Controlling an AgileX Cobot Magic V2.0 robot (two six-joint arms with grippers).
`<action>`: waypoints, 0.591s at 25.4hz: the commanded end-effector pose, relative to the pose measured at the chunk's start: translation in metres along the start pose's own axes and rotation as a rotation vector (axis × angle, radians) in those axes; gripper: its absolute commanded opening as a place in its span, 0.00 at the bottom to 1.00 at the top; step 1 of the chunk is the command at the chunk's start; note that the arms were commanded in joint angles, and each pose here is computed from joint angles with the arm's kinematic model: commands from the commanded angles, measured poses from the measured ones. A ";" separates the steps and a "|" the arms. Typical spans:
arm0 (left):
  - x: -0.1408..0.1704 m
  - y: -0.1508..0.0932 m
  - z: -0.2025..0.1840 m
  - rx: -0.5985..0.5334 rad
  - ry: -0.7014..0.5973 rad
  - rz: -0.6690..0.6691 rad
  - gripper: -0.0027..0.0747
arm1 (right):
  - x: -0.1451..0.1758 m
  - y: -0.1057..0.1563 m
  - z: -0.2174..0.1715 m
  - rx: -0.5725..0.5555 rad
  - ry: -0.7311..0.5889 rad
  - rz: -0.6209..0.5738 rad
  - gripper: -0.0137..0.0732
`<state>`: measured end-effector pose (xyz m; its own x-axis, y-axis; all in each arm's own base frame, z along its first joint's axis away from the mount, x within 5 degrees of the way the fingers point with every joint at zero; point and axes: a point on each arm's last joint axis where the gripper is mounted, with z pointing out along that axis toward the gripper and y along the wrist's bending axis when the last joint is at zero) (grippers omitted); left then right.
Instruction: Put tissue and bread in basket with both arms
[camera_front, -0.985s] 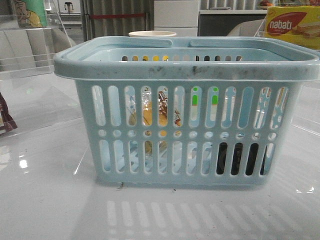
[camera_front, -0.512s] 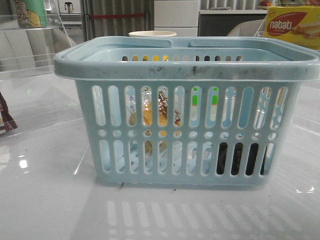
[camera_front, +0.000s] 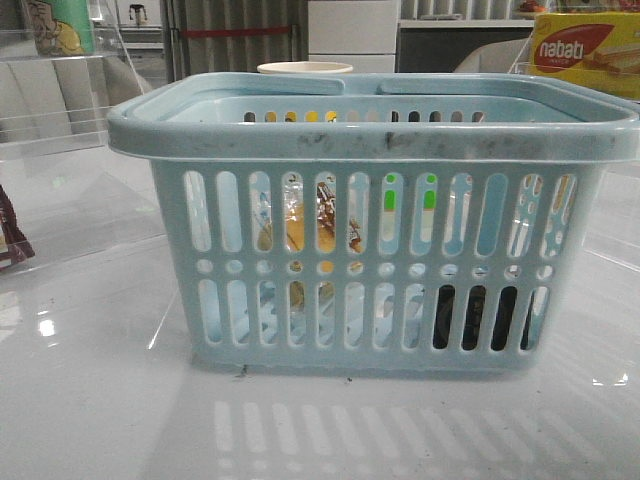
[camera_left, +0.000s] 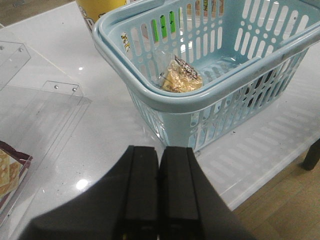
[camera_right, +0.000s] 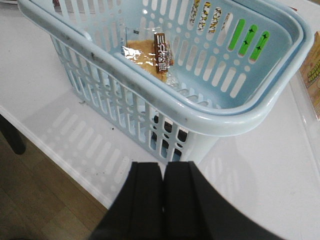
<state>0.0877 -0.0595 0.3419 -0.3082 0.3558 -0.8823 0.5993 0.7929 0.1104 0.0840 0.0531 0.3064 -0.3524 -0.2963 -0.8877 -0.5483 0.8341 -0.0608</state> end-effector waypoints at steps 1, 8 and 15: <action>-0.014 0.001 -0.005 -0.007 -0.102 -0.006 0.15 | -0.014 -0.001 -0.005 0.005 -0.097 -0.018 0.23; -0.006 0.010 -0.023 -0.114 -0.195 -0.058 0.15 | -0.014 -0.001 -0.005 0.005 -0.097 -0.018 0.23; 0.049 0.014 -0.023 -0.326 -0.412 -0.094 0.15 | -0.014 -0.001 -0.005 0.005 -0.097 -0.018 0.23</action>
<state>0.0665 -0.0231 0.3092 -0.1327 0.1702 -0.9764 0.3494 0.9299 0.1147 0.0840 0.0531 0.3064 -0.3524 -0.2963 -0.8877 -0.5483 0.8341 -0.0608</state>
